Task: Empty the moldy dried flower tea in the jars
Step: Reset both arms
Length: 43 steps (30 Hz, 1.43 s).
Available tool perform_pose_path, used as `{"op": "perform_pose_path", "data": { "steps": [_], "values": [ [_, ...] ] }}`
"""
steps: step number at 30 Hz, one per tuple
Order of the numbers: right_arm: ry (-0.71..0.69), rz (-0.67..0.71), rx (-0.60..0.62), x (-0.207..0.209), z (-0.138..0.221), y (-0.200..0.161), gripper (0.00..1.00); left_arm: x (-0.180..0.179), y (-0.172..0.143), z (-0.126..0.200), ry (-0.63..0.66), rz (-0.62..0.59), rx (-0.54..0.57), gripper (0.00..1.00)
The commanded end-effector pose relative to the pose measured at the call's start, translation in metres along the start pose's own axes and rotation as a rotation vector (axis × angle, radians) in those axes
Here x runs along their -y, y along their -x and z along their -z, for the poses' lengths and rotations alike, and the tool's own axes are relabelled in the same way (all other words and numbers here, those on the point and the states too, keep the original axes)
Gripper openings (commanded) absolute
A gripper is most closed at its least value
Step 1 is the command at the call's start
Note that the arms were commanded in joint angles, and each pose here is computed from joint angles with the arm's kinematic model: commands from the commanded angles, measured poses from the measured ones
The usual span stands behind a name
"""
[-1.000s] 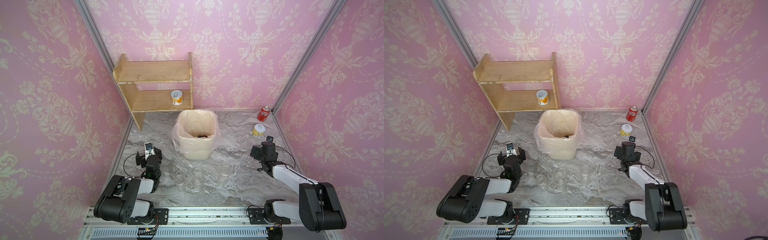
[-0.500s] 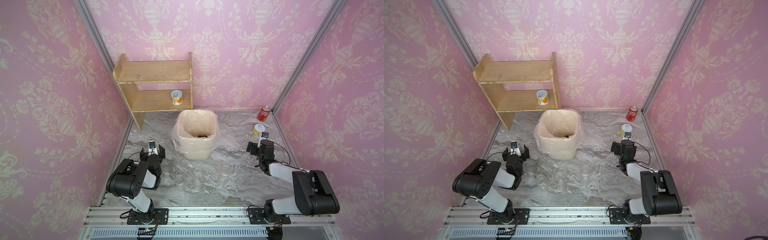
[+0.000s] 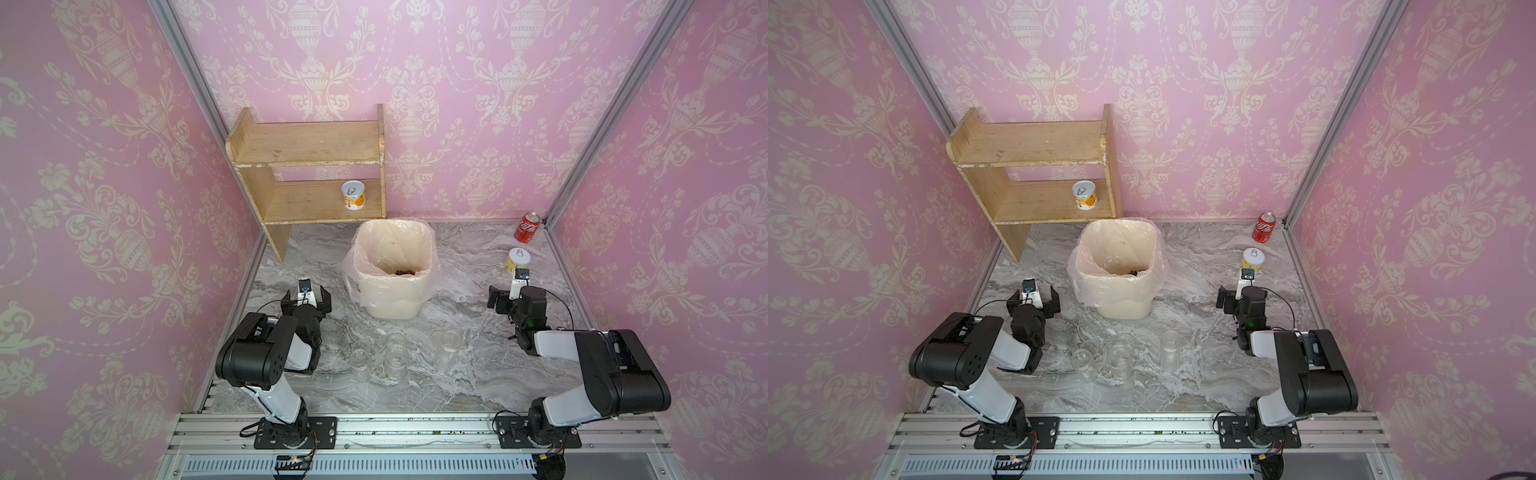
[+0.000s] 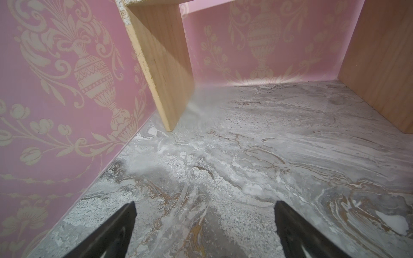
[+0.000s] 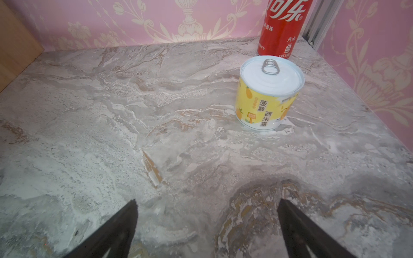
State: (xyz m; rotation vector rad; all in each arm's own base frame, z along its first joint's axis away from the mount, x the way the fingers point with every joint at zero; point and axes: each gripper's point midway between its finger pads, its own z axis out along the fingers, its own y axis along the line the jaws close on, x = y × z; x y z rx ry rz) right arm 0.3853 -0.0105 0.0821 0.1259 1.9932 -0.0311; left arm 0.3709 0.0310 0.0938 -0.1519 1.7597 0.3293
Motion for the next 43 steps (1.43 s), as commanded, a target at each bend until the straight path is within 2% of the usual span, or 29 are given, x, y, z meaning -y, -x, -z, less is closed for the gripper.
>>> {"op": "perform_pose_path", "data": {
  "steps": [1,7,43],
  "values": [
    [0.019,0.01,0.052,-0.003,0.0,0.012,1.0,-0.002,-0.002,-0.011,0.007,0.011,-0.044,0.99],
    [0.018,0.01,0.053,-0.003,0.0,0.012,1.0,-0.008,-0.009,-0.022,-0.006,0.055,-0.114,0.99],
    [0.024,0.041,0.044,-0.009,-0.001,0.013,1.0,-0.005,-0.009,-0.022,-0.032,0.054,-0.115,0.99]
  ]
}}
